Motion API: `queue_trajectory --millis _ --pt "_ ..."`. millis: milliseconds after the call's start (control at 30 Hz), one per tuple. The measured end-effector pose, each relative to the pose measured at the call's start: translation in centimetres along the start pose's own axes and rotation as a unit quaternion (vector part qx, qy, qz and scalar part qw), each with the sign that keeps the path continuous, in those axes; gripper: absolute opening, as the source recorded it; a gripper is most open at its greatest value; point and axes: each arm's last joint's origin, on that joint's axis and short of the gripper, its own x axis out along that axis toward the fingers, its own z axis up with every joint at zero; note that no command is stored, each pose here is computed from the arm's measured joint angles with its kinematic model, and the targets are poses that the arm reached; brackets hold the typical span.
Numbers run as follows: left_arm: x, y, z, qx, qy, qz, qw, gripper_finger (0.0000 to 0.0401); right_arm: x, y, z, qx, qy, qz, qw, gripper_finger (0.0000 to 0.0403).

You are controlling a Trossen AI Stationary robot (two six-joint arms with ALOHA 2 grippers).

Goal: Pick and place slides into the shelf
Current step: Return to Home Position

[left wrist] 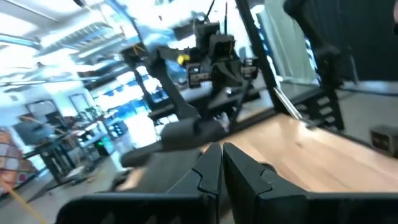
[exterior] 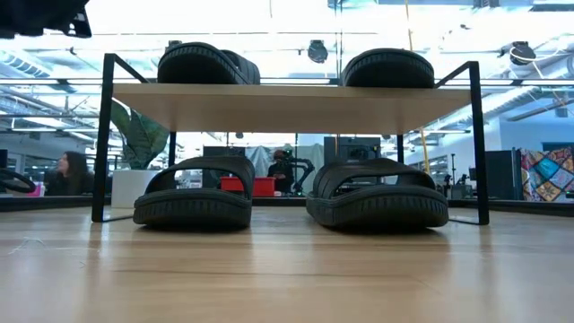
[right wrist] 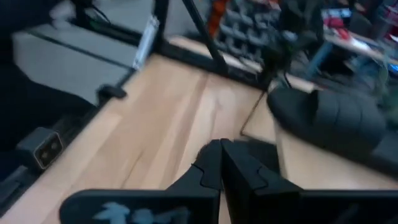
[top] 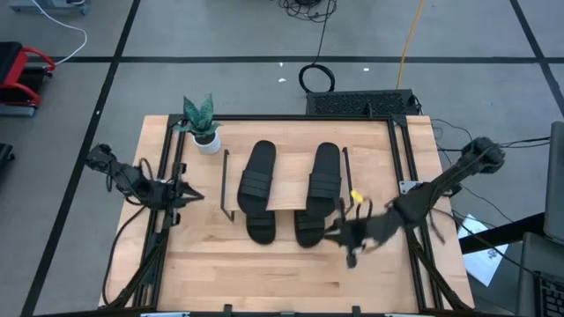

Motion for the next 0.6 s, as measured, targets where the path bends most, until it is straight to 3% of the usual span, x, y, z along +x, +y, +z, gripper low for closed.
queue_trajectory --millis 100,267,500,600 --pt "-0.4 0.9 1.3 -0.005 -0.015 0.015 1.000 0.0024 -1.5 -2.8 0.0 0.007 -0.055 0.037 0.998 0.0000" --pt "-0.8 1.8 2.1 -0.013 0.003 0.068 0.998 0.0023 -4.9 -6.2 -2.3 0.056 -0.077 -0.016 0.995 0.0000" --pt "-1.3 3.1 2.2 -0.036 0.076 0.250 0.965 0.0023 -9.7 -7.6 -6.1 0.117 -0.141 -0.050 0.982 0.0000" --pt "-1.3 3.1 2.2 -0.051 0.068 0.247 0.965 0.0023 -10.6 -7.6 -7.7 0.126 -0.152 -0.067 0.978 0.0000"
